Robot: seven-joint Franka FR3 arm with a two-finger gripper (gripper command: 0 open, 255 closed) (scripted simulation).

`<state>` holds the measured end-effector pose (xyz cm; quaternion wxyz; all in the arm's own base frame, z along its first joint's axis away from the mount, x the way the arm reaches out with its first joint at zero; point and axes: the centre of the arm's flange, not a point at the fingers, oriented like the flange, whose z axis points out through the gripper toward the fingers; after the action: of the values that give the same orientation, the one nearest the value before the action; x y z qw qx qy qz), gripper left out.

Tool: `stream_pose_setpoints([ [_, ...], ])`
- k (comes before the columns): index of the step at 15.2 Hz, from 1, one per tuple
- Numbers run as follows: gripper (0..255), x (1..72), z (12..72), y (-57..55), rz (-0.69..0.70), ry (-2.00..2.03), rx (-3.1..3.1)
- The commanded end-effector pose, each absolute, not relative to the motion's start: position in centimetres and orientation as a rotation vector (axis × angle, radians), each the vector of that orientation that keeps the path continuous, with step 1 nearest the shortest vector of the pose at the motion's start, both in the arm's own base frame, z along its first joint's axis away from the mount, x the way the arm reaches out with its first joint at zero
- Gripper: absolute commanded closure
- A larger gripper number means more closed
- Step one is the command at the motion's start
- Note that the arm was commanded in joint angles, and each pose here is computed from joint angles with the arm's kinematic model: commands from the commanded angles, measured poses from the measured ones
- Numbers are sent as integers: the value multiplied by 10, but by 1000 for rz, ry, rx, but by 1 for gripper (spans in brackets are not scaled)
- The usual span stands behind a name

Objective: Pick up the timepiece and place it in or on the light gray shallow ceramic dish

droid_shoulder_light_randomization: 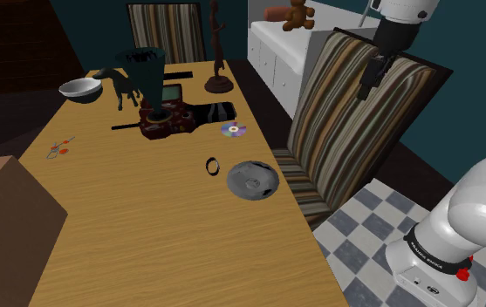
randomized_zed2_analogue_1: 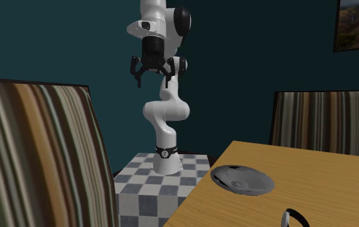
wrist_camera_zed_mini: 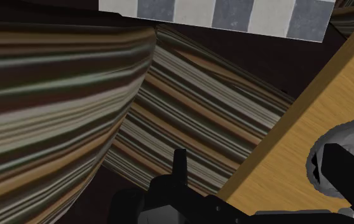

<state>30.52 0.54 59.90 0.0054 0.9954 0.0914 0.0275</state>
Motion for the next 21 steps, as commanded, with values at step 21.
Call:
stream_pose_setpoints([
  [21, 0, 465, 477, 176, 42, 183, 3158],
])
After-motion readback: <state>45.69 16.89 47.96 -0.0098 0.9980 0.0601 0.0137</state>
